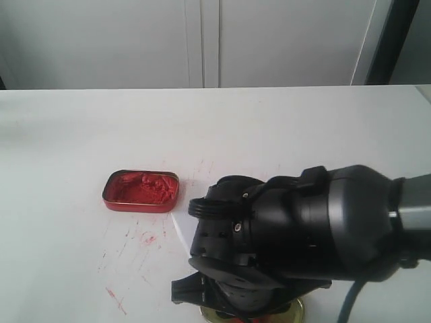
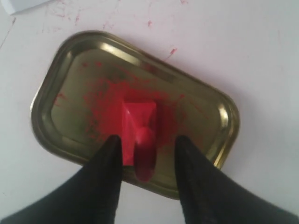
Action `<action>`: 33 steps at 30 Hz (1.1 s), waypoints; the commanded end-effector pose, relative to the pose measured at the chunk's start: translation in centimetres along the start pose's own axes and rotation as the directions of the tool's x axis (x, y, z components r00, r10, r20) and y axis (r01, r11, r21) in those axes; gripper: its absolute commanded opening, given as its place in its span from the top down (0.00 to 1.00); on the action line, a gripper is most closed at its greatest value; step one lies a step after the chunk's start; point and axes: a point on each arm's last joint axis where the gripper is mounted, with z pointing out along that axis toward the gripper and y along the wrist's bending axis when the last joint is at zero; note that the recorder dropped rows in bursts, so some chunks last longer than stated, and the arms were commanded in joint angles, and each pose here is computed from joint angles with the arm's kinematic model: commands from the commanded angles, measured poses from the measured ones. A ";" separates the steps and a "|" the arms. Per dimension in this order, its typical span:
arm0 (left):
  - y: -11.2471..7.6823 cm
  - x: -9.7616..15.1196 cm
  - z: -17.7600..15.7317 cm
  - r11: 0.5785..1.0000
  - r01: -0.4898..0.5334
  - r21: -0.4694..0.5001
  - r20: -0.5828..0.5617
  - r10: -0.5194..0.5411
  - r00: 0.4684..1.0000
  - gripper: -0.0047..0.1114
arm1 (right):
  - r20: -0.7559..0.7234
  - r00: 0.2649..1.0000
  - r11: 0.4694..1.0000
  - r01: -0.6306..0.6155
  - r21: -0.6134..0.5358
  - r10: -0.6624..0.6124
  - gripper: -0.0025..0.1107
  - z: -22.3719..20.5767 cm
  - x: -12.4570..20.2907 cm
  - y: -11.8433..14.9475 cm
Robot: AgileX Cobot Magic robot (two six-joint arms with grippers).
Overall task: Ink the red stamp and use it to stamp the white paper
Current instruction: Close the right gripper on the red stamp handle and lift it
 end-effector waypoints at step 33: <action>0.0 0.1 0.0 1.000 0.012 0.001 -0.003 -0.012 1.000 0.96 | 0.002 1.000 1.000 -0.009 -0.004 0.009 0.98 0.8 0.0 0.4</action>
